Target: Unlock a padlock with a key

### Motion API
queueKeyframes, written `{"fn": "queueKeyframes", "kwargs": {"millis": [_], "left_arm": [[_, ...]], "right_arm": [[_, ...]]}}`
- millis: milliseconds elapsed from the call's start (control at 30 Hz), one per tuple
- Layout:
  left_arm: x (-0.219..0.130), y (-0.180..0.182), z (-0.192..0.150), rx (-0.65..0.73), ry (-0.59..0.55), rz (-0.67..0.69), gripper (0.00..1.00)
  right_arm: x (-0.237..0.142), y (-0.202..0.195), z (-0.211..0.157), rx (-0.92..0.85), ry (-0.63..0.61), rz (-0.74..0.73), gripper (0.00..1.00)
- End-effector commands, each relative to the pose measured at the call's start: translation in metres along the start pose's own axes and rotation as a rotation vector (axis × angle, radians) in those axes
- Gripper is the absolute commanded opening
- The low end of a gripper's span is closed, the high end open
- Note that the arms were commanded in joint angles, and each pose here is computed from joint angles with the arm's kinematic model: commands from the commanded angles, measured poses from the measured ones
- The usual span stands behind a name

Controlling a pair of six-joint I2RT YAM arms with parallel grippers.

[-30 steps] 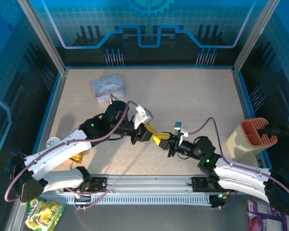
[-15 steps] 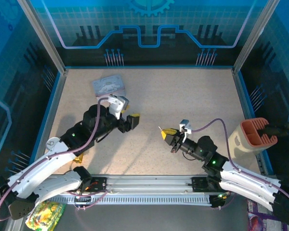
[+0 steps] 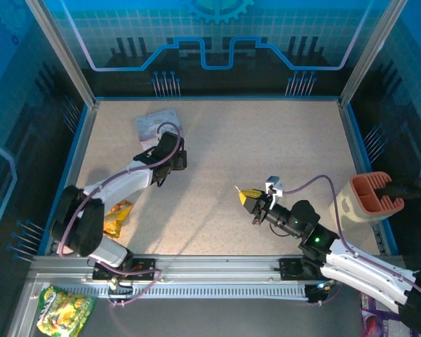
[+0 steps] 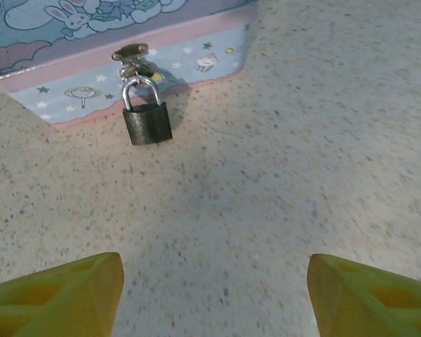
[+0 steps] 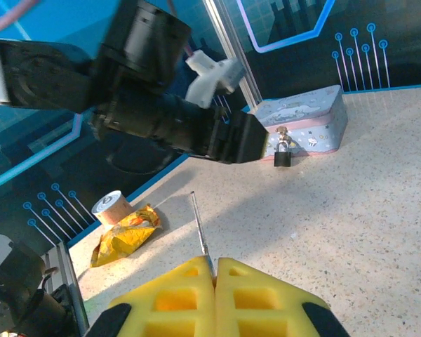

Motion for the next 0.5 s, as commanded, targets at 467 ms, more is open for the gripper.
{"fn": "queueKeyframes", "kwargs": {"millis": [467], "left_arm": [[0.097, 0.027, 0.030, -0.264, -0.061, 0.104, 0.69]], "right_arm": [[-0.027, -0.004, -0.004, 0.014, -0.033, -0.015, 0.00]]}}
Point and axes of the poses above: each hand's point on the last joint's axis, 136 mm out from that joint toward the fingers, its own x axis out along the fingers, its own y axis along the line the jaws close on, z = x × y, the point moved 6 cm from there along -x, back along the fingers, and after that the axes turned 10 degrees about -x, right-handed, at the moved point
